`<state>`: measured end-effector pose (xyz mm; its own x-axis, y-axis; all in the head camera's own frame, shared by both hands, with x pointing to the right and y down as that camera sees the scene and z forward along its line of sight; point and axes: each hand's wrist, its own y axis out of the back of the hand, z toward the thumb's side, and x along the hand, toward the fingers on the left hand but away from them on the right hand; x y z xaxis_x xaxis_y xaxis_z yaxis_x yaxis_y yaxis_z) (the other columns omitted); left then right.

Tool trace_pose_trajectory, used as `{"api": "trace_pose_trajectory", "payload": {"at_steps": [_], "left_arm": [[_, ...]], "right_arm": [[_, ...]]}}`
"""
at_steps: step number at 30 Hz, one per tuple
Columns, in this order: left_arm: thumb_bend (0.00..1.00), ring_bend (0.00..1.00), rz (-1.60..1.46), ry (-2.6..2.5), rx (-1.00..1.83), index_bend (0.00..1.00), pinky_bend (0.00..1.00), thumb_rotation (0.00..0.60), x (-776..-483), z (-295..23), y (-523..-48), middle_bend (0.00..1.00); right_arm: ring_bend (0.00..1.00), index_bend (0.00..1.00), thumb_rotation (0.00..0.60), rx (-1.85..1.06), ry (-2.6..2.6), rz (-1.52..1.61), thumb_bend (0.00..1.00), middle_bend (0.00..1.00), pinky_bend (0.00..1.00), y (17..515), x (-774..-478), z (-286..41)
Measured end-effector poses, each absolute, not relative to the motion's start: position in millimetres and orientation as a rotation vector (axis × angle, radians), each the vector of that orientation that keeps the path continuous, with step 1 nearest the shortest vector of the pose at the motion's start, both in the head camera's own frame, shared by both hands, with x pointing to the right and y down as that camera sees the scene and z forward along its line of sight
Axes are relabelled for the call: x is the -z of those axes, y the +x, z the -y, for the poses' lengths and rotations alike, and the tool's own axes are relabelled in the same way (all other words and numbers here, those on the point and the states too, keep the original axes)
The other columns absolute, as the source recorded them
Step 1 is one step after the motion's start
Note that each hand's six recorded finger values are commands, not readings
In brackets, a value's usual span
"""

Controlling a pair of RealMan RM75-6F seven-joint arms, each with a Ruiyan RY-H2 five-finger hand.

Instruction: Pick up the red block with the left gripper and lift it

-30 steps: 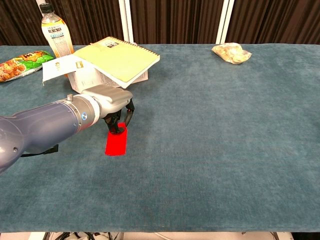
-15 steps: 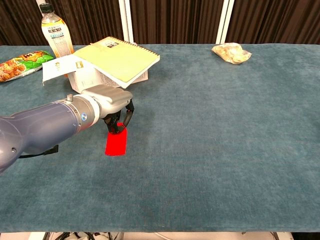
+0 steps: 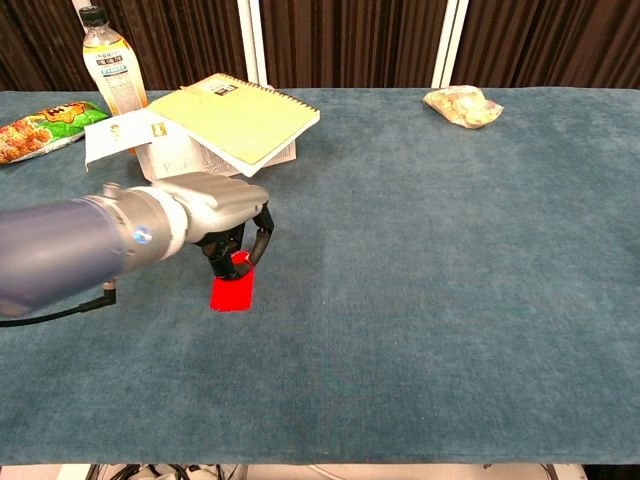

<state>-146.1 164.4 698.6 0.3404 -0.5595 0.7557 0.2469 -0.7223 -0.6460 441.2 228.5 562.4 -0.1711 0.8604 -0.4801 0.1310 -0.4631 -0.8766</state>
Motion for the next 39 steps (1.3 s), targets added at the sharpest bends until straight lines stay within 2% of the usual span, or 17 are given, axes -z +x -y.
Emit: {"api": "trace_pose_trajectory", "payload": {"at_steps": [6, 11, 14, 25, 39], "left_arm": [[0.53, 1.00, -0.303, -1.944, 1.404, 0.66, 0.96, 0.600, -654, -163, -155, 1.00], [0.53, 1.00, -0.426, -1.956, 1.329, 0.66, 0.96, 0.600, -611, -139, -151, 1.00], [0.53, 1.00, -0.474, -1.969, 1.312, 0.66, 0.96, 0.600, -598, -127, -145, 1.00], [0.53, 1.00, -0.552, -1.953, 1.300, 0.66, 0.96, 0.600, -574, -94, -110, 1.00], [0.53, 1.00, -0.618, -1.780, 1.455, 0.66, 0.96, 0.600, -547, -50, -72, 1.00]], "right_arm": [[0.14, 0.26, 0.600, -1.690, -1.531, 1.150, 0.06, 0.10, 0.15, 441, -562, -229], [0.14, 0.26, 0.600, -1.692, -1.528, 1.149, 0.06, 0.10, 0.15, 441, -562, -229], [0.14, 0.26, 0.600, -1.693, -1.528, 1.147, 0.06, 0.10, 0.15, 441, -562, -229], [0.14, 0.26, 0.600, -1.694, -1.522, 1.142, 0.06, 0.10, 0.15, 442, -563, -229], [0.14, 0.26, 0.600, -1.693, -1.526, 1.136, 0.06, 0.10, 0.15, 441, -563, -229]]}}
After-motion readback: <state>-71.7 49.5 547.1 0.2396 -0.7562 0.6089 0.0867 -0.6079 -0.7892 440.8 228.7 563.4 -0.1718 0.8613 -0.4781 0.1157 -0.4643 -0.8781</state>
